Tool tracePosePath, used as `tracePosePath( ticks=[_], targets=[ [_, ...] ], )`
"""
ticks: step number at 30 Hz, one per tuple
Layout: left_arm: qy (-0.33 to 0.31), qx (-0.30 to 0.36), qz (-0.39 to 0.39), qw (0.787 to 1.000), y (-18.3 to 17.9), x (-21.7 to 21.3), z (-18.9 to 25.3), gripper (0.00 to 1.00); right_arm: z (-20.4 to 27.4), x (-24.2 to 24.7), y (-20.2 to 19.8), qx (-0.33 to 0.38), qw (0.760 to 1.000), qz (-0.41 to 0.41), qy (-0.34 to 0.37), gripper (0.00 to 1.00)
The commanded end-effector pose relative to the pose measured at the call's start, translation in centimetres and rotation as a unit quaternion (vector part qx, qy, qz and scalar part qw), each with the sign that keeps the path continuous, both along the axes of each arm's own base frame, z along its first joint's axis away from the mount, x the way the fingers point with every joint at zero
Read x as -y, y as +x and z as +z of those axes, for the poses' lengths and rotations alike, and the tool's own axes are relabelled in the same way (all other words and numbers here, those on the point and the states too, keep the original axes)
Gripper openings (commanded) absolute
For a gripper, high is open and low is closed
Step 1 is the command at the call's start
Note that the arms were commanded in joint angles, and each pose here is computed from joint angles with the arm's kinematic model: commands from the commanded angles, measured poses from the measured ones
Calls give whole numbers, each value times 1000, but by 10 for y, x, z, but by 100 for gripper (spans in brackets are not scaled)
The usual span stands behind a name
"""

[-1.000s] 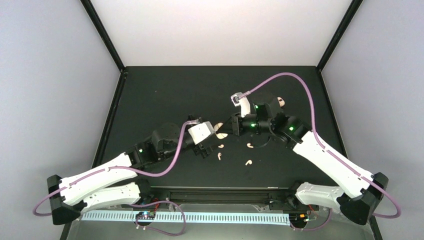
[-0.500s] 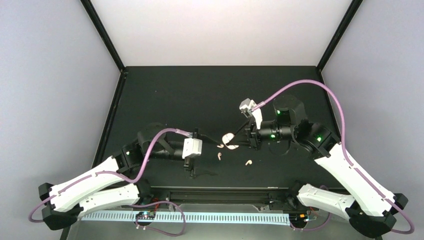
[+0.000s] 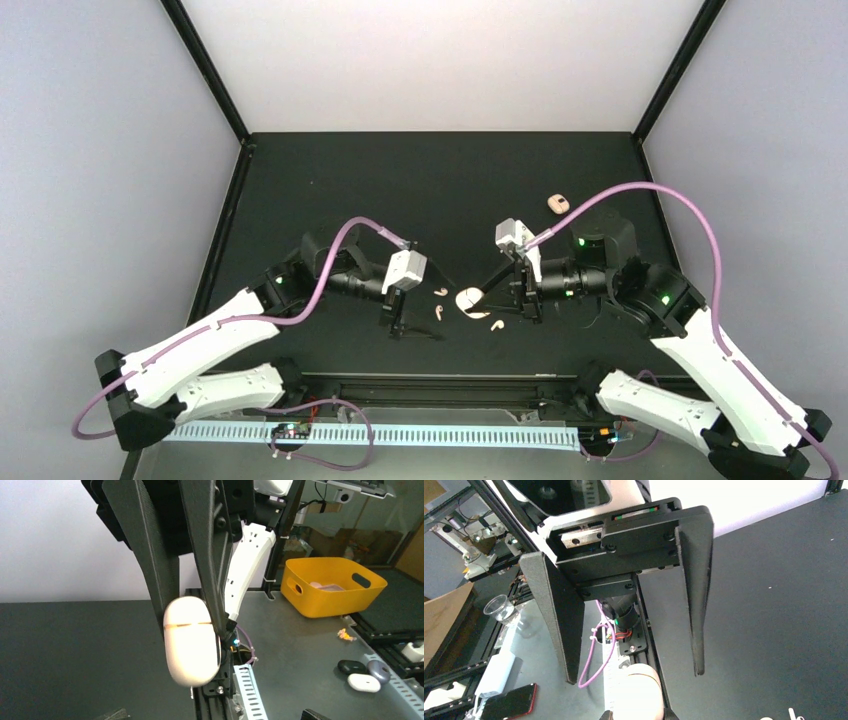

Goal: Insert the wireless bluetooth earbuds into the charging case
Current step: Pick up the charging case at the center of the board.

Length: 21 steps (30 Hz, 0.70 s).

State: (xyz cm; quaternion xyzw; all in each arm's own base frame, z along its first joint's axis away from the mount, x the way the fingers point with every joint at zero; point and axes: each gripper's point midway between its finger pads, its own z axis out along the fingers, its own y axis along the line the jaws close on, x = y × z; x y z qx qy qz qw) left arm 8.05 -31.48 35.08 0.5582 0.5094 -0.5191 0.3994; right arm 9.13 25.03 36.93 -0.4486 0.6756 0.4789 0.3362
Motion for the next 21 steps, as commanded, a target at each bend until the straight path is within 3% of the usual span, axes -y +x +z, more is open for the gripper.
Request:
tracePosePath(
  ticks=[1,9,17,21],
  targets=[
    [-15,-22,-28,999,-3,6,30,90,-4,-3,-4,9,1000,16,-4,1],
    [13,-61,-56,997,0,20,27,78,-8,-5,-3,11,1000,18,-11,1],
    [22,-73,-57,995,4,27,22,56,-9,-5,-2,15,1000,13,-10,1],
    [26,-86,-56,994,7,31,19,55,-8,-5,0,19,1000,7,-4,1]
  ],
)
